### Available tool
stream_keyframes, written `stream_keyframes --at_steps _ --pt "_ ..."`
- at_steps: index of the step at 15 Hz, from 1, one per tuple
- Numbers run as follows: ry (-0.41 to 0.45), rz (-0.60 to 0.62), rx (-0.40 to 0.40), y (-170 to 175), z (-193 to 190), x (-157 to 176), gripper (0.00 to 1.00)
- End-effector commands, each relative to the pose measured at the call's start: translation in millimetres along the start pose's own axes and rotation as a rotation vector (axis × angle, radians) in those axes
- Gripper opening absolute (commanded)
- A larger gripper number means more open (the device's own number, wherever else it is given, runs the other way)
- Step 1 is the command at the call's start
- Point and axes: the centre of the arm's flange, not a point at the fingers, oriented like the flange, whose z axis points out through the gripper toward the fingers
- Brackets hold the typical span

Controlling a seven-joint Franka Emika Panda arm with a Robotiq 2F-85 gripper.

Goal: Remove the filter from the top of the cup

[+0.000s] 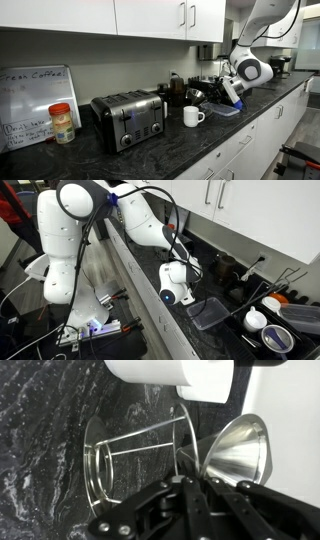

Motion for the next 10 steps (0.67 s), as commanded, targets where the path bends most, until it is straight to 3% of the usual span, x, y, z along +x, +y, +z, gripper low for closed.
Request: stream_keyframes --at_steps 1,6,10 --pt "-0.005 -0.063 -0.049 -23 -21 -12 0.01" --pt "-0.02 -0.114 -0.07 -39 -24 -14 0.01" --pt "-0.04 -0.105 -0.01 -55 -11 -5 0.01"
